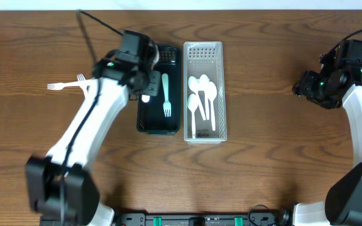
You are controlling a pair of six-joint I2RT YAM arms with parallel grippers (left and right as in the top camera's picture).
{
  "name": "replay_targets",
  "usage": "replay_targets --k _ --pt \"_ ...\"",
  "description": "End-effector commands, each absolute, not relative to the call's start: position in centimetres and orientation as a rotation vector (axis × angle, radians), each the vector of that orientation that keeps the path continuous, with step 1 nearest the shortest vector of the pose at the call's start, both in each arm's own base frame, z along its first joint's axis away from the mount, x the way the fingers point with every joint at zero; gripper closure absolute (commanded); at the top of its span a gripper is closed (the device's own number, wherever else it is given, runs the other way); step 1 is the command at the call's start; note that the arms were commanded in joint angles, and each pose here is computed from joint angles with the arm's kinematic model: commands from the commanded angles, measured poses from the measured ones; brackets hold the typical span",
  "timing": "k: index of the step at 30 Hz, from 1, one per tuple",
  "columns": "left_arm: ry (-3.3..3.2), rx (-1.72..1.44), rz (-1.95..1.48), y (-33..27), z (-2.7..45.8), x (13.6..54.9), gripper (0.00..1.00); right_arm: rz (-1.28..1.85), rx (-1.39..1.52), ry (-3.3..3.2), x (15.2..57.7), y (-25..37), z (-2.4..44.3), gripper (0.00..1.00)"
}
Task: Pack container
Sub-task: 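Place the white spoon into the black basket with the left gripper, then grasp a white fork from the left pile with the left gripper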
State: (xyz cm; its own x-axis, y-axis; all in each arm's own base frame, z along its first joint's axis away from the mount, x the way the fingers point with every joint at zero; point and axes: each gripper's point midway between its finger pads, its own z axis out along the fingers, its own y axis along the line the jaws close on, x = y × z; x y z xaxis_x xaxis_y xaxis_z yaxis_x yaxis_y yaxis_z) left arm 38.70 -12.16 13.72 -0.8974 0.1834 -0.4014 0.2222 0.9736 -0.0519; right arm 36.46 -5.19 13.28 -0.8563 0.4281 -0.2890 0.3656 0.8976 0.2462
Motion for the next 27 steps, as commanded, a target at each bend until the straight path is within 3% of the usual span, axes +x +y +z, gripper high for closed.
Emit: replay_targets --k 1,5,7,10,14,21,27 --pt "2.771 0.350 -0.081 -12.6 11.1 38.5 0.84 0.255 0.591 2.731 36.3 -5.4 13.1 0.37" --pt "2.736 0.355 -0.090 -13.0 12.2 38.9 0.39 0.261 0.591 2.734 36.2 -5.3 13.1 0.36" --pt "2.684 0.300 -0.094 -12.3 14.4 39.7 0.28 0.260 0.592 2.736 36.1 -5.3 13.1 0.36" --pt "2.610 0.119 -0.111 -9.7 17.5 41.1 0.27 0.261 0.592 2.736 36.1 -5.3 13.1 0.35" --pt "2.587 -0.261 -0.080 -3.0 17.7 42.0 0.28 0.260 0.591 2.734 36.2 -5.3 13.1 0.34" --pt "2.439 -1.277 -0.097 8.7 11.7 41.5 0.37 0.260 0.591 2.733 36.2 -5.4 13.1 0.33" --pt "2.127 -1.938 -0.122 12.2 6.8 40.4 0.38 0.260 0.591 2.734 36.2 -5.3 13.1 0.33"
